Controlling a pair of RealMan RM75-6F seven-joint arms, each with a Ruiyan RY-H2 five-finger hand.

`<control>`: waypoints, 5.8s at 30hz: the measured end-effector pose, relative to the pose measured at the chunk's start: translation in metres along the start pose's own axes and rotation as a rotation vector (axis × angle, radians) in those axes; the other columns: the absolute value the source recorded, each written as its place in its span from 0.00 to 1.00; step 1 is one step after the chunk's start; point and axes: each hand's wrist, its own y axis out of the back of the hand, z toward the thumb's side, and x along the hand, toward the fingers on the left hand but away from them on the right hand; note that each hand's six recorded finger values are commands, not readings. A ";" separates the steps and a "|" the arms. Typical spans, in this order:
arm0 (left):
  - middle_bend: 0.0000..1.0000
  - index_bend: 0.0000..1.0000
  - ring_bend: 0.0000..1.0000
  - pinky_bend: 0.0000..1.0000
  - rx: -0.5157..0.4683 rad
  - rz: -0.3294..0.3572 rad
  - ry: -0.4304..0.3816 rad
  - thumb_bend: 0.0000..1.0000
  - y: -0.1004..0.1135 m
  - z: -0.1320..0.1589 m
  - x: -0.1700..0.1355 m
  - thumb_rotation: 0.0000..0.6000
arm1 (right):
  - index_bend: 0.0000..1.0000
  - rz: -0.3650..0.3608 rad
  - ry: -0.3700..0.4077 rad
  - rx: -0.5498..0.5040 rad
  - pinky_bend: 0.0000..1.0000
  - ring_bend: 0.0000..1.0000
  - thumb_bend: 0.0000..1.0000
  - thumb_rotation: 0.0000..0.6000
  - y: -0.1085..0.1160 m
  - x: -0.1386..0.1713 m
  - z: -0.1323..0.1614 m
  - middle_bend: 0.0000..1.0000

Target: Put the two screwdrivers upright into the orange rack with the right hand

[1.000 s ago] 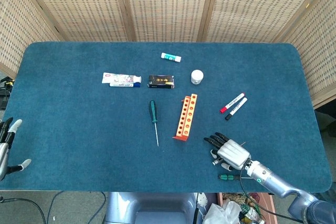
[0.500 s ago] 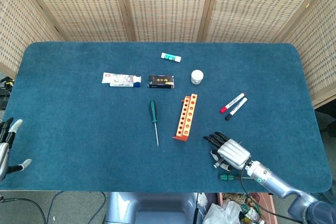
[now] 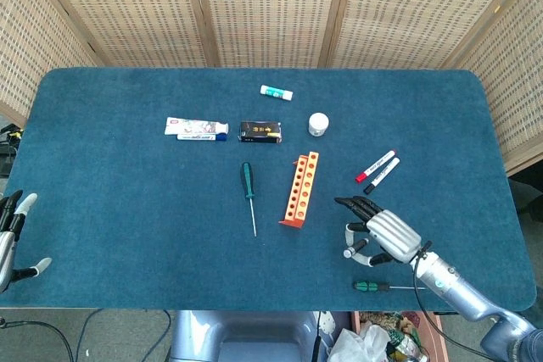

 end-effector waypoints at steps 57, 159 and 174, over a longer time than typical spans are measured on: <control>0.00 0.00 0.00 0.00 0.007 0.000 0.012 0.00 0.000 -0.001 0.005 1.00 | 0.66 -0.194 -0.004 -0.903 0.00 0.00 0.41 1.00 0.031 -0.114 0.058 0.04; 0.00 0.00 0.00 0.00 0.007 -0.021 0.010 0.00 -0.004 0.000 0.006 1.00 | 0.67 -0.125 -0.073 -0.803 0.00 0.00 0.42 1.00 -0.029 -0.113 0.015 0.06; 0.00 0.00 0.00 0.00 0.009 -0.022 0.010 0.00 -0.005 0.001 0.005 1.00 | 0.47 -0.107 -0.002 -0.729 0.00 0.00 0.41 1.00 -0.033 -0.109 0.018 0.03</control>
